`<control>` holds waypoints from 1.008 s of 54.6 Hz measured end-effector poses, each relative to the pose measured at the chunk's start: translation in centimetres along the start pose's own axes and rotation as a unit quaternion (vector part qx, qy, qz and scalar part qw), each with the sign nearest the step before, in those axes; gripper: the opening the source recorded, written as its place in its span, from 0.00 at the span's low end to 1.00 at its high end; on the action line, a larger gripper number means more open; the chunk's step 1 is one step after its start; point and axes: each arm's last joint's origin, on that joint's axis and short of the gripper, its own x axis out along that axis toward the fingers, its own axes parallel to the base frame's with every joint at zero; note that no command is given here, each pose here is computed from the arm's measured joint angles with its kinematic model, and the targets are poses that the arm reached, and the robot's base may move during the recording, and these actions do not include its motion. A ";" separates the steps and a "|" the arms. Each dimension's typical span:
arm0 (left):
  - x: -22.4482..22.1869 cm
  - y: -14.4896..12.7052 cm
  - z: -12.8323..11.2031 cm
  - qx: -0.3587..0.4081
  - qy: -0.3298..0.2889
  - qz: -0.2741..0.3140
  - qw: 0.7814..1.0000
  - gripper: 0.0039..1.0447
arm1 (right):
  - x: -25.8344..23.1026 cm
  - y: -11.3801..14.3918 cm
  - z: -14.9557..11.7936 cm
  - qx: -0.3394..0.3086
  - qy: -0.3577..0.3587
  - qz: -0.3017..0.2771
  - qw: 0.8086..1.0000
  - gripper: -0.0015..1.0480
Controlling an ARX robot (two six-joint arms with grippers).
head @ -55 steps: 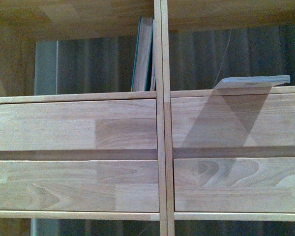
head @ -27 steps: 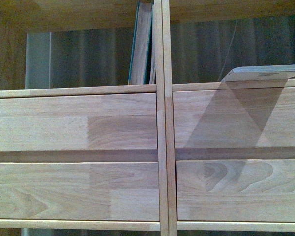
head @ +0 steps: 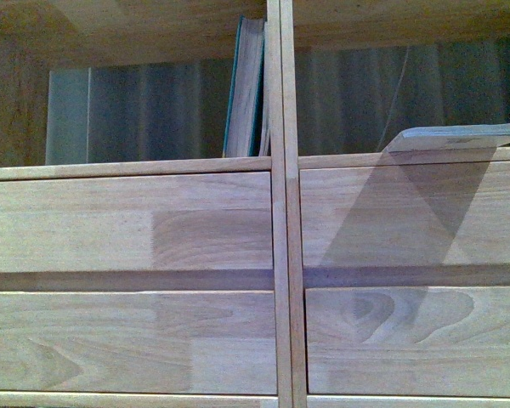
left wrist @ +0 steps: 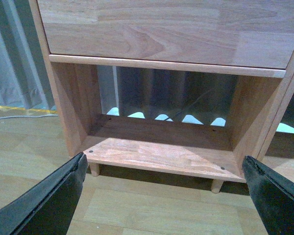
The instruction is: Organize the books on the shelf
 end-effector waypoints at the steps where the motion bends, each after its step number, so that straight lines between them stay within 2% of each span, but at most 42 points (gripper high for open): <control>1: 0.0 0.0 0.0 0.000 0.000 0.000 1.000 0.94 | -0.3 -0.1 -0.4 -0.003 -0.003 -0.004 1.000 0.93; 10: 0.0 0.0 0.0 0.000 0.000 0.000 1.000 0.94 | -3.5 -0.4 -4.9 -0.074 -0.075 -0.044 0.993 0.93; 14: 0.0 0.0 0.0 0.000 0.000 0.000 1.000 0.94 | -3.9 -1.0 -7.7 -0.062 -0.026 -0.055 0.996 0.93; 17: 0.0 0.0 0.0 0.000 0.000 0.000 1.000 0.94 | -4.0 -1.2 -8.7 -0.056 -0.008 -0.059 0.997 0.93; 55: 0.0 0.0 0.0 0.000 0.000 0.000 1.000 0.94 | -4.0 -1.2 -8.6 -0.067 -0.011 -0.059 0.996 0.93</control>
